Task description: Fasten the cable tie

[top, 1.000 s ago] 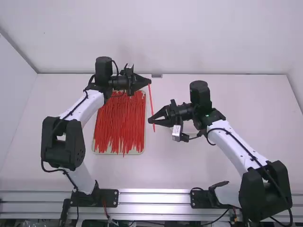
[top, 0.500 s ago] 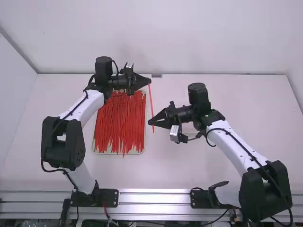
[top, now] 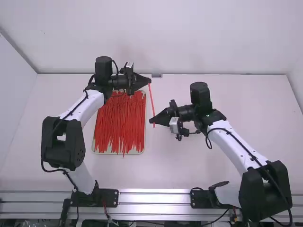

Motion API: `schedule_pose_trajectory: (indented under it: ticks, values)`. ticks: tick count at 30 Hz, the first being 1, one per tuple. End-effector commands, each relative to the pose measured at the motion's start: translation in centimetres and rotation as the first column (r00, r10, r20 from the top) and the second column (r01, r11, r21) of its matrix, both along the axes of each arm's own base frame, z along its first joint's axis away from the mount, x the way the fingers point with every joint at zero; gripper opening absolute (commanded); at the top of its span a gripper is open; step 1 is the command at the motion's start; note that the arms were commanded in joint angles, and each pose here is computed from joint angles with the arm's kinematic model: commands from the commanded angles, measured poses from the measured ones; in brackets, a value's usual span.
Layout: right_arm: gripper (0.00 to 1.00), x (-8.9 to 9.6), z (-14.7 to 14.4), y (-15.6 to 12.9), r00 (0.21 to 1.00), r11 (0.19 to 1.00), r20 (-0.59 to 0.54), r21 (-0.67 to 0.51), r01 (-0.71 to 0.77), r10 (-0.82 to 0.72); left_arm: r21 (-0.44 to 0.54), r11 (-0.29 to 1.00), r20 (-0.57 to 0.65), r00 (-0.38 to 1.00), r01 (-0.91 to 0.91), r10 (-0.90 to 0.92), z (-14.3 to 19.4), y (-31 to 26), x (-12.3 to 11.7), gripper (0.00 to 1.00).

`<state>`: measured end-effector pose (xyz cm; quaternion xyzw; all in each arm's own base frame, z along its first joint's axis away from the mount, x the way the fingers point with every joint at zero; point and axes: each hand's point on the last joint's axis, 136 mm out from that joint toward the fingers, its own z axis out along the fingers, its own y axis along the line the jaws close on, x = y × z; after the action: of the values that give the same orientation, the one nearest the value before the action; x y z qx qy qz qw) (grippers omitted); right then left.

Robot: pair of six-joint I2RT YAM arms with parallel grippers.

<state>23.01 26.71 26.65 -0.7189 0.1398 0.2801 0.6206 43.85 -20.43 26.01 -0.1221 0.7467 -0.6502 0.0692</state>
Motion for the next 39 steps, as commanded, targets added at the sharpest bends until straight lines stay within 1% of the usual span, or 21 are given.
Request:
schedule_pose_trajectory:
  ticks: [1,2,3,5,8,10,12,16,18,21,24,30,33,37,39]
  values:
    - [0.0,-0.8,0.0,-0.3,0.997,0.999,-0.069,0.01,-0.04,0.041,0.003,1.0,0.029,0.999,0.021,-0.021,0.1,-0.3,-0.3,0.01]
    - [0.0,-0.9,0.1,-0.3,0.996,0.999,-0.075,0.014,-0.047,0.048,0.003,1.0,0.029,0.999,0.021,-0.021,0.1,-0.3,-0.3,0.01]
    - [0.0,-1.3,0.4,-0.4,0.991,0.997,-0.111,0.021,-0.071,0.073,0.003,1.0,0.03,0.999,0.022,-0.022,0.1,-0.3,-0.3,0.02]
    - [0.0,-1.5,0.7,-0.6,0.981,0.996,-0.171,0.019,-0.085,0.087,0.004,1.0,0.034,0.999,0.022,-0.022,0.1,-0.3,-0.3,0.02]
    - [0.0,-1.3,0.8,-0.7,0.98,0.997,-0.18,0.017,-0.078,0.08,0.005,1.0,0.037,0.999,0.022,-0.022,0.1,-0.3,-0.3,0.02]
    - [0.0,-1.4,0.8,-0.6,0.983,0.996,-0.159,0.024,-0.085,0.088,0.007,1.0,0.044,0.999,0.023,-0.024,0.1,-0.3,-0.3,0.01]
    - [0.0,-1.8,1.0,-0.7,0.979,0.994,-0.17,0.034,-0.108,0.112,0.008,1.0,0.047,0.999,0.023,-0.024,0.1,-0.3,-0.3,0.01]
    - [0.0,-2.0,1.0,-0.7,0.971,0.993,-0.211,0.027,-0.113,0.116,0.01,0.999,0.067,0.997,0.036,-0.037,0.2,-0.4,-0.5,0.02]
    - [0.0,-2.3,0.9,-0.5,0.97,0.992,-0.208,0.027,-0.125,0.128,0.014,0.999,0.084,0.996,0.04,-0.041,0.2,-0.5,-0.5,0.01]
    - [0.0,-3.0,0.4,0.0,0.976,0.989,-0.157,0.037,-0.147,0.151,0.019,0.999,0.099,0.994,0.04,-0.042,0.2,-0.4,-0.5,0.01]
    - [0.0,-3.2,0.0,0.1,0.981,0.988,-0.119,0.043,-0.15,0.154,0.023,0.999,0.113,0.993,0.037,-0.039,0.2,-0.2,-0.4,0.01]
    - [0.0,-3.1,0.5,0.1,0.973,0.987,-0.169,0.037,-0.156,0.16,0.023,0.999,0.119,0.992,0.044,-0.046,0.3,-0.5,-0.5,0.01]
    - [0.0,-3.0,0.8,0.2,0.972,0.987,-0.169,0.036,-0.157,0.161,0.023,0.999,0.12,0.992,0.046,-0.048,0.3,-0.5,-0.5,0.02]
    - [0.0,-2.8,1.3,0.3,0.962,0.987,-0.221,0.023,-0.156,0.158,0.012,0.996,0.211,0.974,0.086,-0.087,1.4,-0.7,-0.9,0.02]
    - [0.0,-2.7,1.9,0.4,0.945,0.988,-0.291,0.005,-0.156,0.15,0.011,0.996,0.26,0.961,0.09,-0.09,2.0,-0.8,-0.8,0.02]
